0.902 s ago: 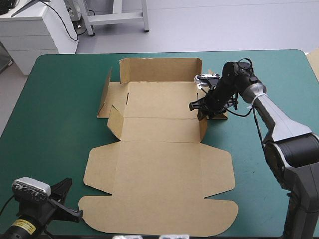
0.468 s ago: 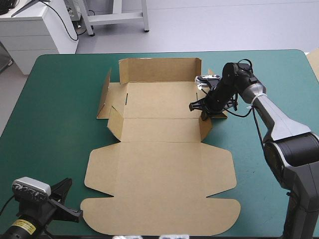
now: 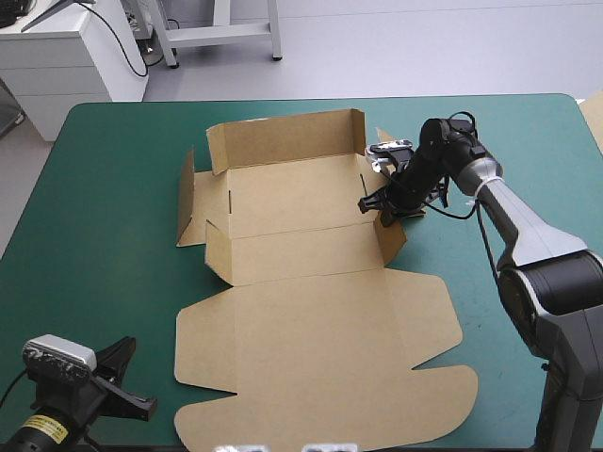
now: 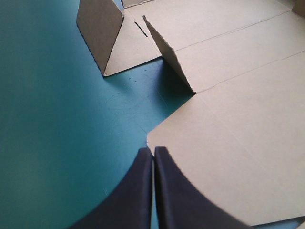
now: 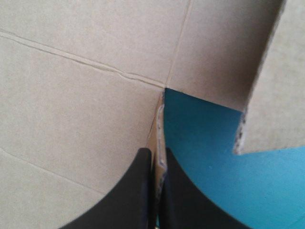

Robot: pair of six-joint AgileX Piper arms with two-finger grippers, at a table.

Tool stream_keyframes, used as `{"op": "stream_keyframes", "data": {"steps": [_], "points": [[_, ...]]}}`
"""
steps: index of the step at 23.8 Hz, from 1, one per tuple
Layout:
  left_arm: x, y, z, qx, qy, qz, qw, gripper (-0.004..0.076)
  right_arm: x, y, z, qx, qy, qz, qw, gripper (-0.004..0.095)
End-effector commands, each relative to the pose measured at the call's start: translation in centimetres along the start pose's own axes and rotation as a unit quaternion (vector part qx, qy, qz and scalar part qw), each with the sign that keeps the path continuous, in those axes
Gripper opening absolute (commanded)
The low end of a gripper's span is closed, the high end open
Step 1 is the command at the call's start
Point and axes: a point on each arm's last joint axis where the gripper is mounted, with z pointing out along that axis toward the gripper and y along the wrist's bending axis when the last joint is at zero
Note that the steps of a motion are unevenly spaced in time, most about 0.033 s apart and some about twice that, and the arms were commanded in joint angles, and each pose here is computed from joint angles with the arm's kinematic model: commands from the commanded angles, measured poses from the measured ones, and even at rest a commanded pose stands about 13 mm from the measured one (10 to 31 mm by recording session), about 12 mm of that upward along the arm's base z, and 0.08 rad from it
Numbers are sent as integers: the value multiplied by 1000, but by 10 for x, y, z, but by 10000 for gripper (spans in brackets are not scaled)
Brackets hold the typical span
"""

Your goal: Fold the box

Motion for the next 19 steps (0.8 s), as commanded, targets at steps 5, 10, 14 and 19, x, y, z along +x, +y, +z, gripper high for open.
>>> {"op": "stream_keyframes", "data": {"steps": [5,10,14,19], "points": [[-13,1,-2,-2,-38,-7,999,-8,-9,4,-48,57,-49,-118,990,-15],[-13,1,-2,-2,-38,-7,999,-8,-17,11,-65,61,-80,-200,975,-15],[-13,1,-2,-2,-38,-7,999,-8,-22,39,-61,54,-94,-316,943,-15],[-13,1,-2,-2,-38,-7,999,-8,-30,92,-35,49,-106,-449,886,-16]]}}
